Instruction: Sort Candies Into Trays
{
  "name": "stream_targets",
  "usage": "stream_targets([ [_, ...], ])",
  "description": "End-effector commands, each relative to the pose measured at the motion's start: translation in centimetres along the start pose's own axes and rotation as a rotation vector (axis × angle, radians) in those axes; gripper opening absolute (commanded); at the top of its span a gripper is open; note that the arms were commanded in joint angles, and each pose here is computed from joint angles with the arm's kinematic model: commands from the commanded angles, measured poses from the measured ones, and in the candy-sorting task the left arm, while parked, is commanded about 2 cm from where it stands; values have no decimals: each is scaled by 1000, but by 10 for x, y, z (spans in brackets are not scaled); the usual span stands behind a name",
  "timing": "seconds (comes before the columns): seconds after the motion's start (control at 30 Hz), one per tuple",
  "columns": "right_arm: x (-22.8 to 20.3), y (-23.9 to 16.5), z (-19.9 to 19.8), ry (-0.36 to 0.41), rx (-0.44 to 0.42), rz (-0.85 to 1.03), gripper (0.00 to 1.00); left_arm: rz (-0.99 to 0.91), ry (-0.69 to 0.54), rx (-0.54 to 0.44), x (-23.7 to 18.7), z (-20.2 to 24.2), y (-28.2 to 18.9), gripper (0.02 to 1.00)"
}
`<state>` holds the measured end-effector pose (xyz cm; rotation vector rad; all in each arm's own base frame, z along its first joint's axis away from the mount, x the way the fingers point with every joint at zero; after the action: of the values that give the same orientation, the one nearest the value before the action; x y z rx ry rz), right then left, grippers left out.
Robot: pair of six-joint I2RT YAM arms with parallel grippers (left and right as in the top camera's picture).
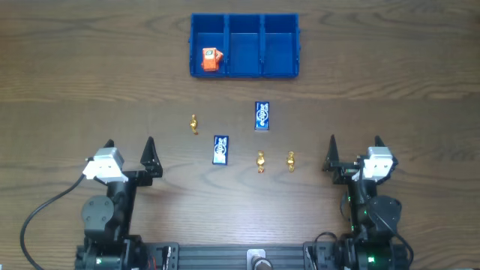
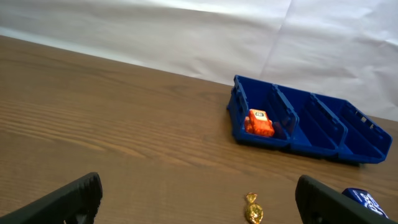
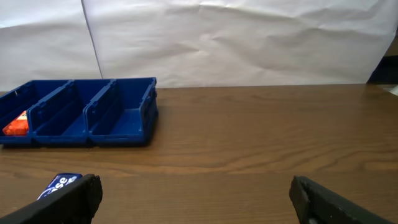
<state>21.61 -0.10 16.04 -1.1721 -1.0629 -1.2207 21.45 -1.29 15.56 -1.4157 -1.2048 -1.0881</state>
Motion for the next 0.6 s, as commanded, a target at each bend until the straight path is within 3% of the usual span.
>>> stream_targets([
  [0.03,-1,0,0,-11,1,1,998,46,13,-6,-14,1,1,998],
  [0.3,6,0,3,11,20,-30,998,46,13,-6,-14,1,1,998],
  [0.43,11,0,7,268,48,-14,998,46,13,-6,-14,1,1,998],
  [0.6,48,6,33,284,147,193,998,46,13,-6,-14,1,1,998],
])
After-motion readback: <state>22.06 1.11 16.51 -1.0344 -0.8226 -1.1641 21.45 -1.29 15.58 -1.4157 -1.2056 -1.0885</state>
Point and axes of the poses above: each gripper's point midway between its finger pads, its own y axis out along the fingers, its own z axis along the line the jaws close on, x = y × z, the point moved 3 cm from there along -y, back along the fingers, and after that the axes turned 5 degrees about y, right-handed, at the moved point
